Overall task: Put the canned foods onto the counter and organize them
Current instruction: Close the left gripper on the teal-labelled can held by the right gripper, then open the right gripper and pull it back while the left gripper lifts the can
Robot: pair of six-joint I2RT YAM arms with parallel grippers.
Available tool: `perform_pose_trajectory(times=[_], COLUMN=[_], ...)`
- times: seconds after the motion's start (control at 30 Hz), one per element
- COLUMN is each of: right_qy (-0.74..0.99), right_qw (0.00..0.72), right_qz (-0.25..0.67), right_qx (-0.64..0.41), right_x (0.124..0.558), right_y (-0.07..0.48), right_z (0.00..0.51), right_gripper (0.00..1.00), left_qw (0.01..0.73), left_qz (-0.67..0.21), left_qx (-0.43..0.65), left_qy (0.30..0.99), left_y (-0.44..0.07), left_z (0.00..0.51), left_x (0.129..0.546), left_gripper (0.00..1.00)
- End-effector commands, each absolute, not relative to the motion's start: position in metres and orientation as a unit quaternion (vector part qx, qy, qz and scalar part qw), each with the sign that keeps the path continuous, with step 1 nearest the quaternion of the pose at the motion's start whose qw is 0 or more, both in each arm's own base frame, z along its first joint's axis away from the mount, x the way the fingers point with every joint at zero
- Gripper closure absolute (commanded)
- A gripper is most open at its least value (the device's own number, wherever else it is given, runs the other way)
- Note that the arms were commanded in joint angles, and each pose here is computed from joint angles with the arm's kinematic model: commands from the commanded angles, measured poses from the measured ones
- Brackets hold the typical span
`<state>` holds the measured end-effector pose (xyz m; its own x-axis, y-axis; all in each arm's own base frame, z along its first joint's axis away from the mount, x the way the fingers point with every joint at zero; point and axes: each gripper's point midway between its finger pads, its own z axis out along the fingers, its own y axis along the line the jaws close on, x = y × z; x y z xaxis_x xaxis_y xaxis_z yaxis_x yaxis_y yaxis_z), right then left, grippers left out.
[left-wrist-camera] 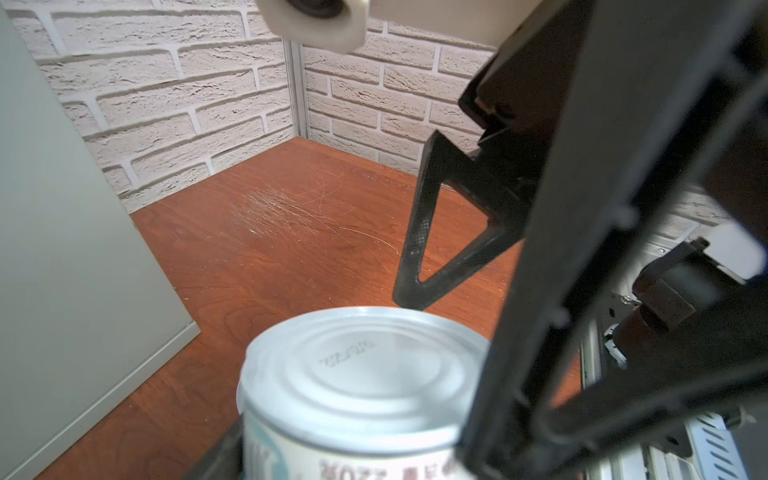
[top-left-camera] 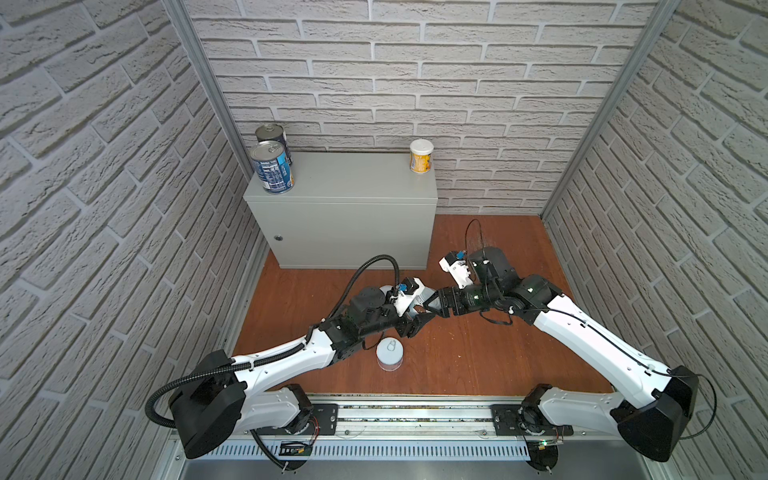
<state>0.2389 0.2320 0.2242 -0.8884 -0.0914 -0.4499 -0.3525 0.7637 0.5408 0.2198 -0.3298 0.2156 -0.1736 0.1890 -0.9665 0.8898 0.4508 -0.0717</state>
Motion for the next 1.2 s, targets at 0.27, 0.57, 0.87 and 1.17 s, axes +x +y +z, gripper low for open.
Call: perform_pose_trajectory(times=[0.27, 0.57, 0.87, 1.17], right_qy=[0.901, 0.874, 0.823, 0.791], right_qw=[0.258, 0.348, 0.422, 0.471], right_qz=[0.333, 0.319, 0.358, 0.357], right_qx=[-0.103, -0.111, -0.125, -0.156], right_x=[0.245, 0.251, 0.243, 0.227], right_y=[0.226, 0.211, 0.209, 0.198], right_z=[0.226, 0.257, 0.26, 0.276], right_gripper=[0.16, 0.15, 0.13, 0.01], left_qw=[0.563, 0.585, 0.592, 0.611], left_qz=[-0.339, -0.287, -0.274, -0.277], left_qx=[0.351, 0.28, 0.249, 0.245], left_qy=[0.668, 0.705, 0.715, 0.7], left_y=[-0.308, -0.263, -0.261, -0.275], left_z=[0.26, 0.265, 0.285, 0.335], left_x=[0.229, 0.25, 0.27, 0.287], left_gripper=[0.44, 0.44, 0.44, 0.44])
